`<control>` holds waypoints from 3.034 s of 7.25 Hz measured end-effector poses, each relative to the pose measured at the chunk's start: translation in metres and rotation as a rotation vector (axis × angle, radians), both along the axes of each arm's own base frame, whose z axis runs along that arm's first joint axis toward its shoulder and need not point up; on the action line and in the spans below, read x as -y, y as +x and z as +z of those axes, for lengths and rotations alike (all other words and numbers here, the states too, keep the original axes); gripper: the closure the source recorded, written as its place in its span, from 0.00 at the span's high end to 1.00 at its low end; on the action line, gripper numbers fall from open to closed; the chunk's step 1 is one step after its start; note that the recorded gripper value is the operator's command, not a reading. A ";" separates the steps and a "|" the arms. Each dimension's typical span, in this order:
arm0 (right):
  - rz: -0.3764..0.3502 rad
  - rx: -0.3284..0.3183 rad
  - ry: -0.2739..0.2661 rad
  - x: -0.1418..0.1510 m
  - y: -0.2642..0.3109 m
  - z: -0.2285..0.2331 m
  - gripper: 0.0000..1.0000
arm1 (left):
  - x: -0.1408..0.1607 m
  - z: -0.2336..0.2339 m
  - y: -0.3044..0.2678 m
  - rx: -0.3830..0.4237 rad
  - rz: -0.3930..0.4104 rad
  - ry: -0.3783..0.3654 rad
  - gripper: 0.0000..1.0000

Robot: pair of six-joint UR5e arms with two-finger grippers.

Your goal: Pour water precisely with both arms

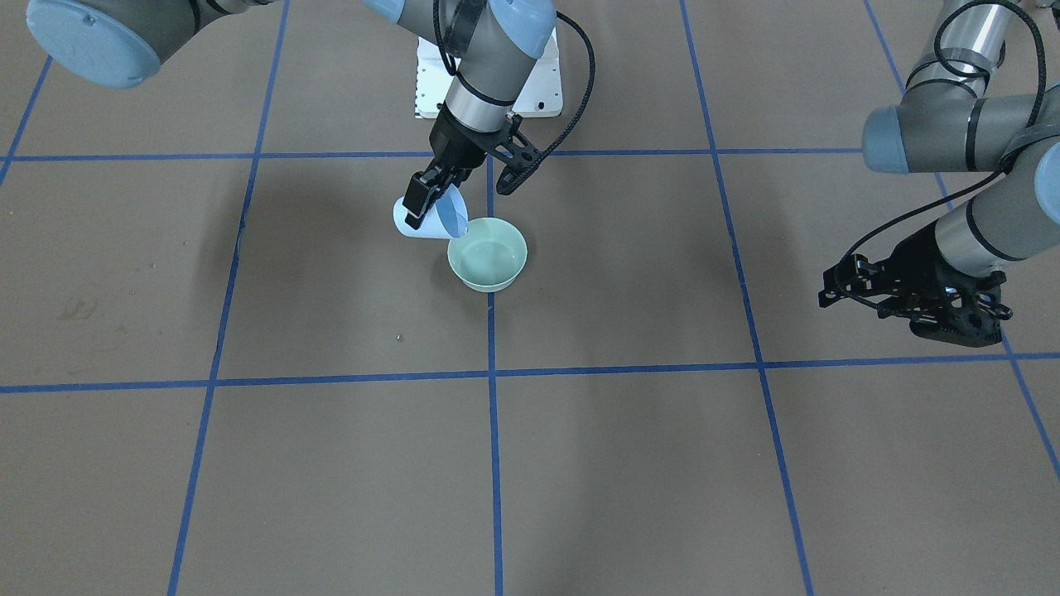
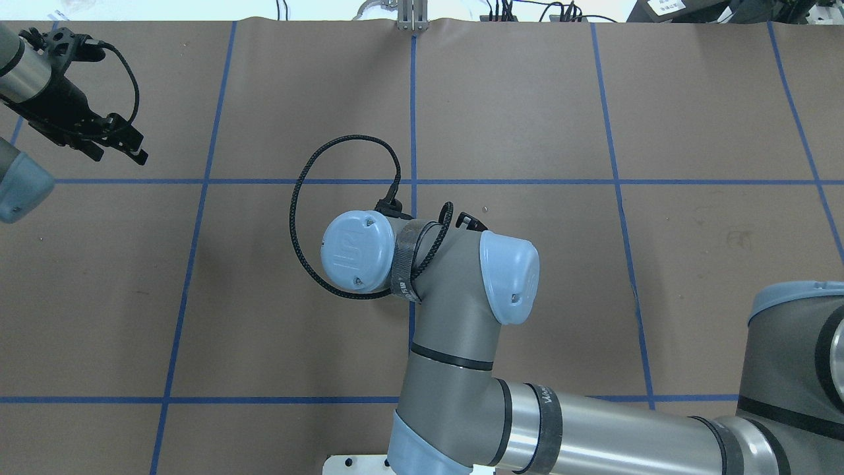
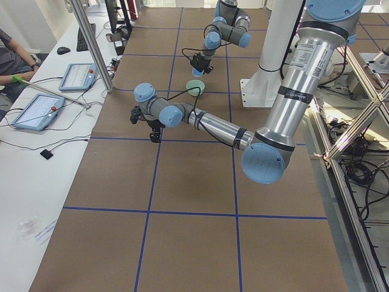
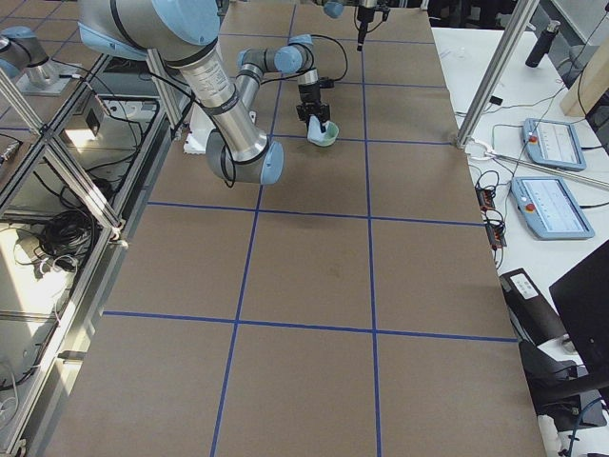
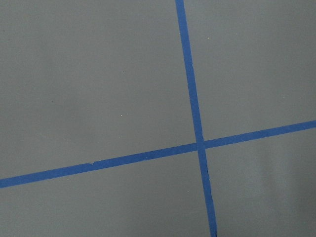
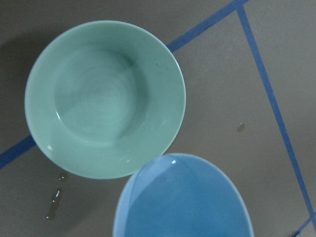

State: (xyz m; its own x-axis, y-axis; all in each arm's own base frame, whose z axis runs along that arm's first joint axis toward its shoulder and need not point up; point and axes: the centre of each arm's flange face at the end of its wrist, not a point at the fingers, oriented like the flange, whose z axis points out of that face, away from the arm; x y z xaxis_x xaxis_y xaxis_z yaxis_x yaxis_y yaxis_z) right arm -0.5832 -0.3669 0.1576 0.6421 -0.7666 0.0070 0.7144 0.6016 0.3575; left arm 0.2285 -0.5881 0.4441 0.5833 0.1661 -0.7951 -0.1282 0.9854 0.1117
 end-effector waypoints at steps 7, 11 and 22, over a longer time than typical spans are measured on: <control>-0.002 -0.128 0.002 0.004 -0.027 -0.012 0.25 | -0.004 0.009 -0.002 0.011 -0.002 -0.009 0.90; -0.020 -0.209 0.019 -0.006 -0.047 -0.013 0.25 | -0.005 0.012 -0.003 0.013 -0.002 -0.012 0.91; 0.333 0.544 -0.098 -0.001 0.125 0.072 0.24 | -0.007 0.010 -0.001 0.011 -0.002 -0.014 0.92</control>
State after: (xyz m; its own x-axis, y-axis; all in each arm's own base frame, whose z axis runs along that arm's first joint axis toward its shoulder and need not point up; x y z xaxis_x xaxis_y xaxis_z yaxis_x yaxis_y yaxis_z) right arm -0.4585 -0.3656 0.2298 0.7306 -0.5064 0.4581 0.2163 0.8079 0.5482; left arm 0.2274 -0.5813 0.4541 0.5928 0.1534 -0.7906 -0.1272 0.9872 0.0962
